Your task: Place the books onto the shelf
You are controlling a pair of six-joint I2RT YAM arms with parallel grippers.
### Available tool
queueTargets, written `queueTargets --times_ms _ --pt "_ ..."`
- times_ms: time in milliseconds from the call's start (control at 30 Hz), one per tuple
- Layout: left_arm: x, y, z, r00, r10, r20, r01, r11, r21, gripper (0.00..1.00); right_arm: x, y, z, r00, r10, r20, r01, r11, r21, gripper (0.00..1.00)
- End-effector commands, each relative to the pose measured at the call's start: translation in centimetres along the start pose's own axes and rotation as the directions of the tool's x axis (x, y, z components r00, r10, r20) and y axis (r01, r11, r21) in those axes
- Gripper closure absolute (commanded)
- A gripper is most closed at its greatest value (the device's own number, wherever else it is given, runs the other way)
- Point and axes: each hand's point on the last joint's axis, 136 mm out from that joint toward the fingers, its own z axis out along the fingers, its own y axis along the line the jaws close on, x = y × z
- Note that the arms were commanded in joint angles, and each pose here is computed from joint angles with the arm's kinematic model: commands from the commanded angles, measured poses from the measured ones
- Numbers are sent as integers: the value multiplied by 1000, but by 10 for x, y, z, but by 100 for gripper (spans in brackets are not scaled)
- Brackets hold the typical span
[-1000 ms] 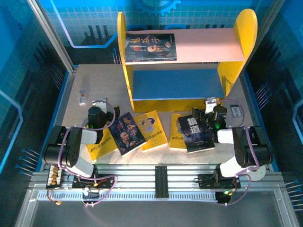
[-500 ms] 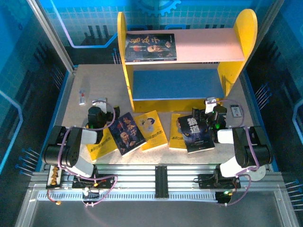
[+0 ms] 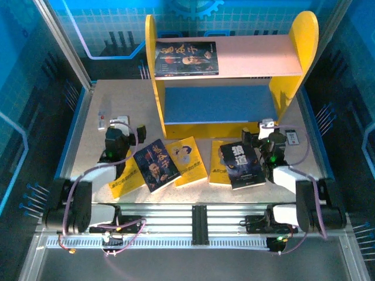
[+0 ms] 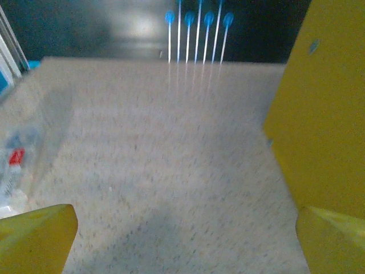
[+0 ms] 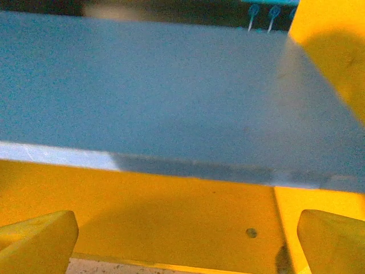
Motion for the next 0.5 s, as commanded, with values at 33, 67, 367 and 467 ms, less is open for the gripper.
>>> queueTargets --times_ms 33,67,367,467 --pt "-71 -8 -41 992 -90 84 90 996 2 1 -40 2 -27 1000 -28 6 28 998 58 0" --pt "-85 -8 -53 987 -138 82 138 990 3 1 -49 4 -36 1000 -15 11 14 998 55 0" --pt "-112 -96 -110 959 -277 -65 284 923 261 1 -15 25 -72 913 252 -321 -263 965 9 0" --pt "-89 -140 -111 930 -290 -225 350 886 304 1 9 32 -79 845 294 -447 -315 949 30 0"
